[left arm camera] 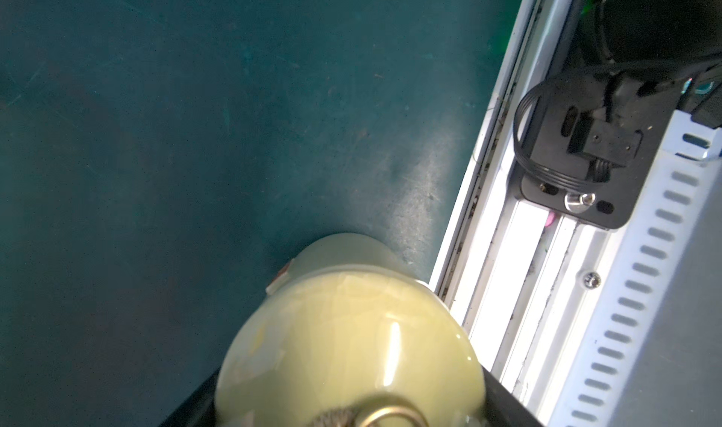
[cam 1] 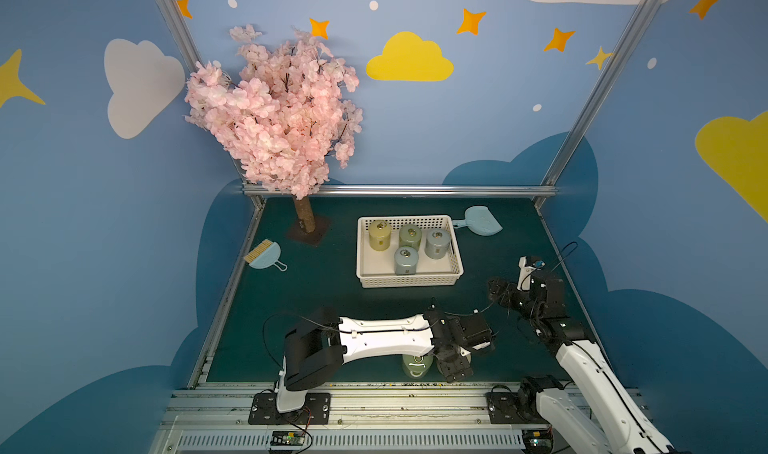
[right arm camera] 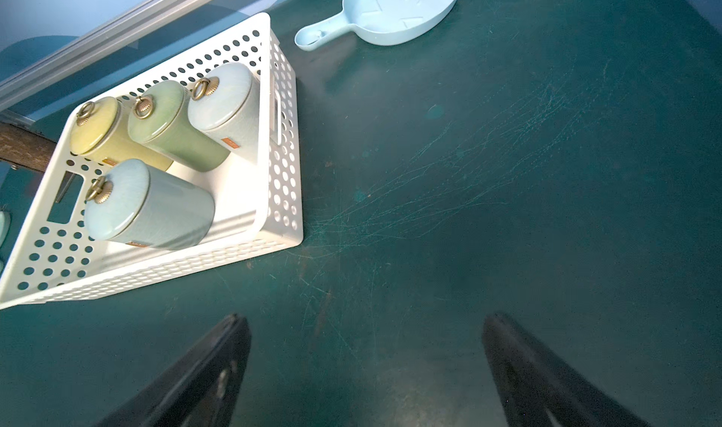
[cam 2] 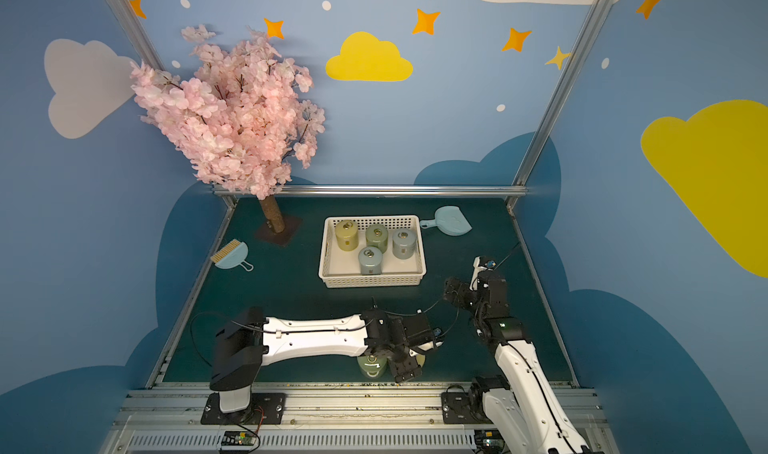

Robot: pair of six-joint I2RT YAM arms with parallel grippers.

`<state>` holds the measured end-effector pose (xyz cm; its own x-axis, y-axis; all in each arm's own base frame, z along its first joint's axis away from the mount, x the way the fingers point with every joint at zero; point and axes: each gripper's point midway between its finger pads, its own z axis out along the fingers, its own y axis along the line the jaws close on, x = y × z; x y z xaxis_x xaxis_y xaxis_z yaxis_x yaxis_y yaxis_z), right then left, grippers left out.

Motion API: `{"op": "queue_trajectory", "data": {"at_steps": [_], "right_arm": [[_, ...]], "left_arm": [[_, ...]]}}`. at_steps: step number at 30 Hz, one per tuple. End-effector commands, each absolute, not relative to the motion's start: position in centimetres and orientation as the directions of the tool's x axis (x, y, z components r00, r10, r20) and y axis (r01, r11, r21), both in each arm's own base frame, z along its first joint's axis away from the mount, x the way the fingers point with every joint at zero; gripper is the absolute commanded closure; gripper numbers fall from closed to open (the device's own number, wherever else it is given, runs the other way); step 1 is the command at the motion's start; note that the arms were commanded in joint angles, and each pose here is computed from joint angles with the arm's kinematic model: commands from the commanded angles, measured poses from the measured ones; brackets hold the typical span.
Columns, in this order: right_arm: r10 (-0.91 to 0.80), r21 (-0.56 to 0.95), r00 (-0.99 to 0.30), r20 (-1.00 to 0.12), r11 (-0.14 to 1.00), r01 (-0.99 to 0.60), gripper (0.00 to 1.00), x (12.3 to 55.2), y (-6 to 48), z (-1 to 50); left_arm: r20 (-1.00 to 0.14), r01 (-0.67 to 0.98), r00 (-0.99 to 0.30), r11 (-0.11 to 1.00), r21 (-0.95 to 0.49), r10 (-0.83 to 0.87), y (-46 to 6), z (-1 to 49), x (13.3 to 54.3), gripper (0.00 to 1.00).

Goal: Take the tea canister out of the basket
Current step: Place the tea canister at the center of the board.

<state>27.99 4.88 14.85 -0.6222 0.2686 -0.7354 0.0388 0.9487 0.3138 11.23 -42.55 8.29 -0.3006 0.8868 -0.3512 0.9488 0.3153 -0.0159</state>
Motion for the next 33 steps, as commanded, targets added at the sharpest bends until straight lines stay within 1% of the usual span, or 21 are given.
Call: {"op": "queue_trajectory", "data": {"at_steps": [1, 4, 10, 16, 18, 27, 29, 33], "right_arm": [[0.274, 0.328, -0.612, -0.742, 0.944, 0.026, 0.02, 28.0, 5.0, 15.1], [0.273, 0.333, -0.612, -0.742, 0.943, 0.017, 0.02, 28.0, 5.2, 15.1], [0.247, 0.352, -0.617, -0.747, 0.935, -0.052, 0.02, 28.0, 6.3, 15.6], [0.207, 0.373, -0.638, -0.742, 0.917, -0.137, 0.01, 27.6, 7.8, 16.5], [0.179, 0.381, -0.643, -0.744, 0.905, -0.19, 0.02, 27.5, 8.7, 17.1], [0.101, 0.402, -0.688, -0.718, 0.868, -0.292, 0.01, 27.2, 11.5, 18.2], [0.069, 0.387, -0.684, -0.726, 0.864, -0.323, 0.02, 27.3, 12.4, 19.1], [-0.013, 0.346, -0.7, -0.714, 0.863, -0.368, 0.02, 27.2, 14.3, 19.1]], "left_arm": [[-0.387, 0.945, -0.307, 0.325, -0.02, 0.869, -43.5, 9.6, 11.4, 0.04], [-0.403, 0.939, -0.316, 0.343, -0.005, 0.859, -43.6, 10.7, 11.8, 0.0], [-0.473, 0.923, -0.344, 0.386, -0.01, 0.811, -43.5, 14.2, 12.7, 0.0], [-0.547, 0.869, -0.408, 0.494, 0.011, 0.731, -41.7, 17.5, 15.3, 0.0], [-0.576, 0.844, -0.428, 0.536, 0.02, 0.696, -40.9, 18.5, 16.4, 0.0], [-0.701, 0.696, -0.516, 0.718, -0.009, 0.492, -35.0, 21.7, 21.6, 0.0], [-0.719, 0.655, -0.535, 0.755, -0.022, 0.444, -33.2, 21.9, 22.7, 0.0], [-0.748, 0.567, -0.557, 0.824, -0.024, 0.361, -29.4, 22.2, 24.5, 0.0]]}}
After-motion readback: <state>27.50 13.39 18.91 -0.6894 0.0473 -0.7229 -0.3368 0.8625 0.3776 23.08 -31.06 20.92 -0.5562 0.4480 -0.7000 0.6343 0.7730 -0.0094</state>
